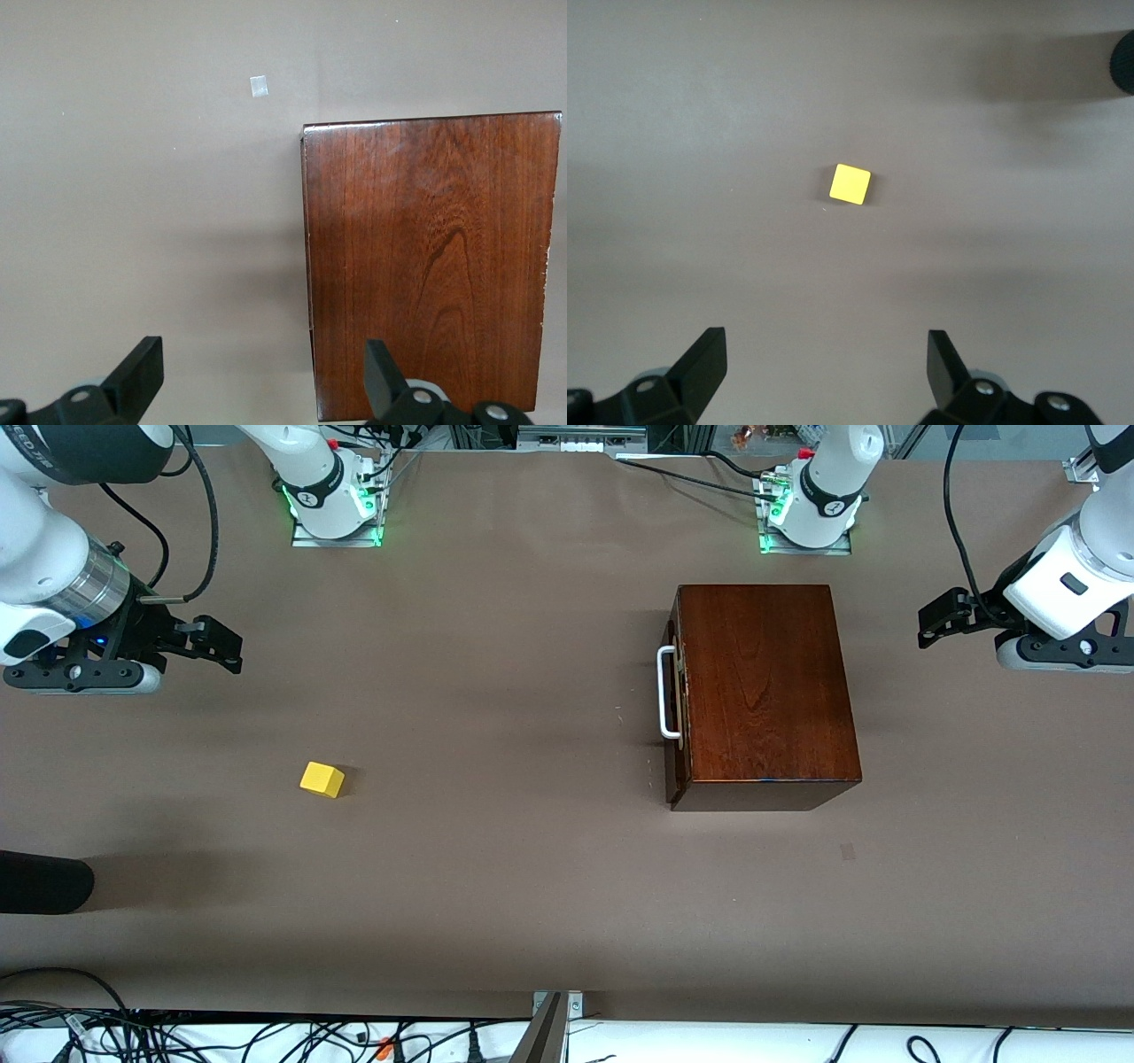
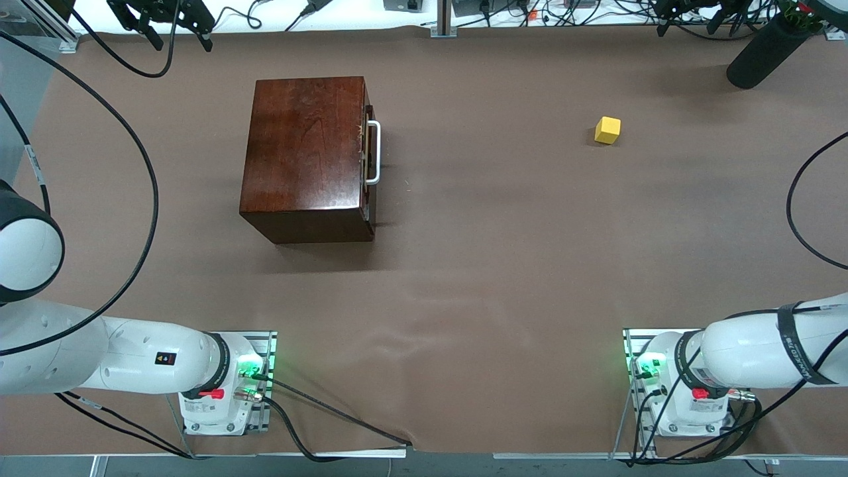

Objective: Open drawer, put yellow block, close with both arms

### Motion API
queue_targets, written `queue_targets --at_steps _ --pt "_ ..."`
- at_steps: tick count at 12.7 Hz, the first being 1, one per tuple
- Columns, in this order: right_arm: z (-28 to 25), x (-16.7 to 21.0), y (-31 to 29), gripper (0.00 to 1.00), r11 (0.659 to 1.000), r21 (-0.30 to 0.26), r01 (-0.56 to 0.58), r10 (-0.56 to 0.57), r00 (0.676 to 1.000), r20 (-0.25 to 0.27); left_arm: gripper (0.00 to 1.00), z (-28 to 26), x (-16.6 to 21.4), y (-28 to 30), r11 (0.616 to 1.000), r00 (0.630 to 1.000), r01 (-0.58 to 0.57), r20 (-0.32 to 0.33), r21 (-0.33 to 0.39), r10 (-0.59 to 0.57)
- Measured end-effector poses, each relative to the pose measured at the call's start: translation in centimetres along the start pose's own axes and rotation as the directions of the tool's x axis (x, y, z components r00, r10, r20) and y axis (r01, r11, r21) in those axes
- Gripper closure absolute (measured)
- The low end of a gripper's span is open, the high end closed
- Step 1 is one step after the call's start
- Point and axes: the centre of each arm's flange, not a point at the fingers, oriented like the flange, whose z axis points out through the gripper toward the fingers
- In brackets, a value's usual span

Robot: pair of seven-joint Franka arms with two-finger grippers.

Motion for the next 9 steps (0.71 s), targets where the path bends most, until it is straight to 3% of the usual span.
queue_targets --at_steps 9 --pt "0.00 0.00 0.00 0.00 1.000 0.000 0.000 0.000 1.000 0.000 0.00 0.08 -0.10 0.07 1.000 1.000 -0.001 0.009 0.001 0.001"
